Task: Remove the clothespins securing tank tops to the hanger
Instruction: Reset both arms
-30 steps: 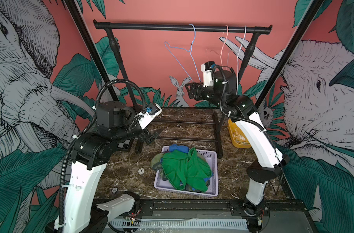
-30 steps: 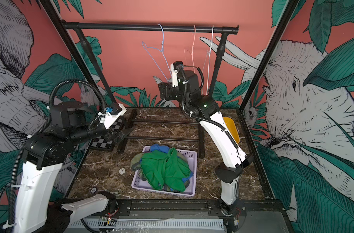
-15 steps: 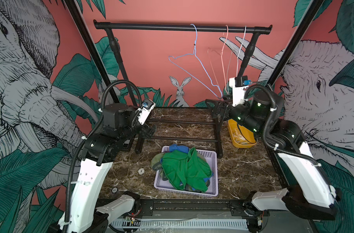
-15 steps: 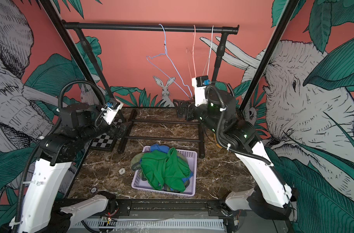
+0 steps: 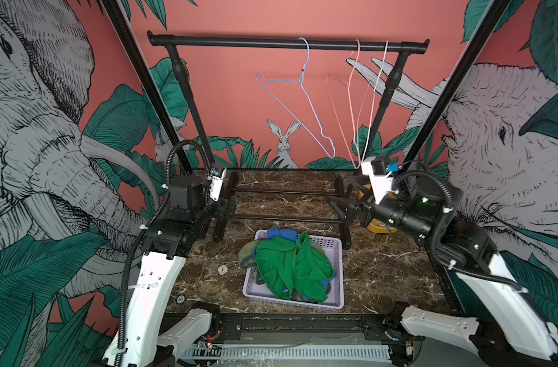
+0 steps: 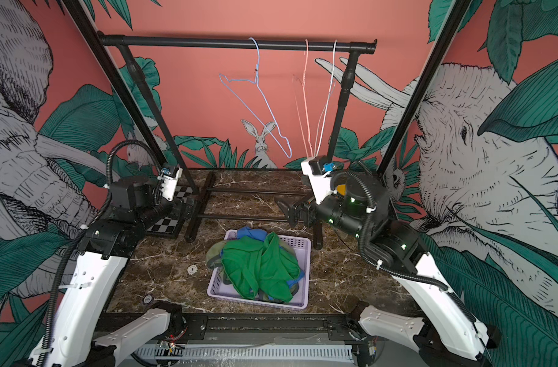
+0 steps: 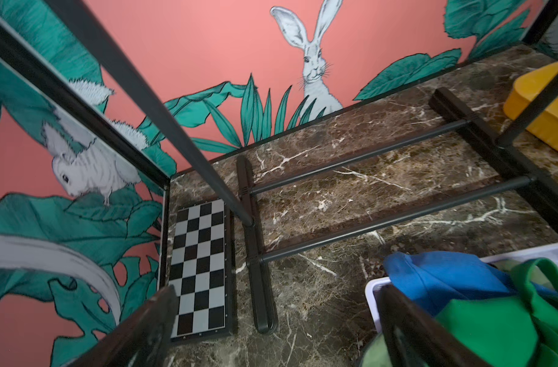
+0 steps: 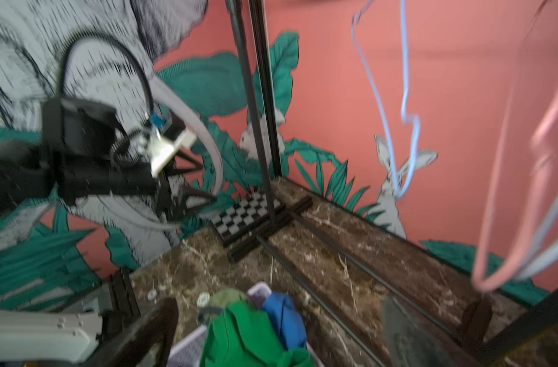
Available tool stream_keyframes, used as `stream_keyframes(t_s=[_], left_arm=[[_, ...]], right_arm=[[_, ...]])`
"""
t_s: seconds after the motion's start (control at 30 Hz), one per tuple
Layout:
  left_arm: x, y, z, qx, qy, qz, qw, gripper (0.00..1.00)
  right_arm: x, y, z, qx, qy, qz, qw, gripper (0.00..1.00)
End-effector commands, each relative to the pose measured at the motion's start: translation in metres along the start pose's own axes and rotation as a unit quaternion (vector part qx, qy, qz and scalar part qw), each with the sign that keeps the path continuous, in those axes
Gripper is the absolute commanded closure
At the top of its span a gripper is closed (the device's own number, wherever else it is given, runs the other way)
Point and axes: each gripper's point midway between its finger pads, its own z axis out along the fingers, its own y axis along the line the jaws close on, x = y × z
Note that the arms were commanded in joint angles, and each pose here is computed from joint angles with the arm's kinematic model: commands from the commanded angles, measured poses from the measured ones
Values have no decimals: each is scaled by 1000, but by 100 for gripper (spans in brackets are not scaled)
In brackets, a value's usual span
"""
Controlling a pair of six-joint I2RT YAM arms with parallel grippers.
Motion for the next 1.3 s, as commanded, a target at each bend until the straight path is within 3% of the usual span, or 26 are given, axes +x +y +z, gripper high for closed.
stream_keyframes(t_s=[0.0, 0.13, 0.23, 0.33, 0.5, 0.57, 0.67, 0.73, 0.8, 0.9, 0.97, 1.1, 1.2, 1.27], left_arm=[[13, 12, 13, -1, -10, -77, 997, 1], [39, 20, 41, 33, -38, -142, 989, 1], [65, 35, 64, -4, -86, -167, 982, 1], [92, 34, 85, -19, -103, -137, 985, 1], [128, 29, 118, -25, -121, -108, 986, 0], [142, 28, 133, -26, -120, -109, 986, 1], [163, 25, 157, -21, -115, -95, 989, 1], [167, 29, 163, -36, -137, -108, 984, 1], [174, 21, 170, -16, -127, -100, 987, 1], [174, 19, 177, -17, -145, -94, 985, 1], [179, 16, 175, -15, -122, -87, 989, 1], [177, 1, 183, 12, -150, -64, 987, 1], [182, 3, 188, 9, -110, -66, 992, 1], [180, 5, 193, 6, -116, -71, 991, 1]], right_arm=[[40, -3, 1, 1, -16, 6, 1000, 1], [120, -45, 7, 107, 29, 33, 993, 1], [156, -83, 1, 201, 20, 9, 979, 1], [172, -128, -18, 309, 3, 17, 951, 1], [165, -167, -52, 424, -80, -26, 902, 1], [174, -184, -60, 463, -64, -35, 883, 1], [206, -210, -60, 504, -17, -30, 863, 1], [227, -226, -70, 542, -4, -21, 840, 1], [245, -238, -84, 574, -15, -4, 819, 1], [280, -254, -102, 596, -38, 45, 801, 1], [295, -264, -112, 609, -53, 72, 788, 1], [299, -288, -110, 611, -45, 81, 786, 1], [301, -302, -94, 604, -20, 66, 794, 1], [298, -310, -82, 595, -26, 61, 801, 1]])
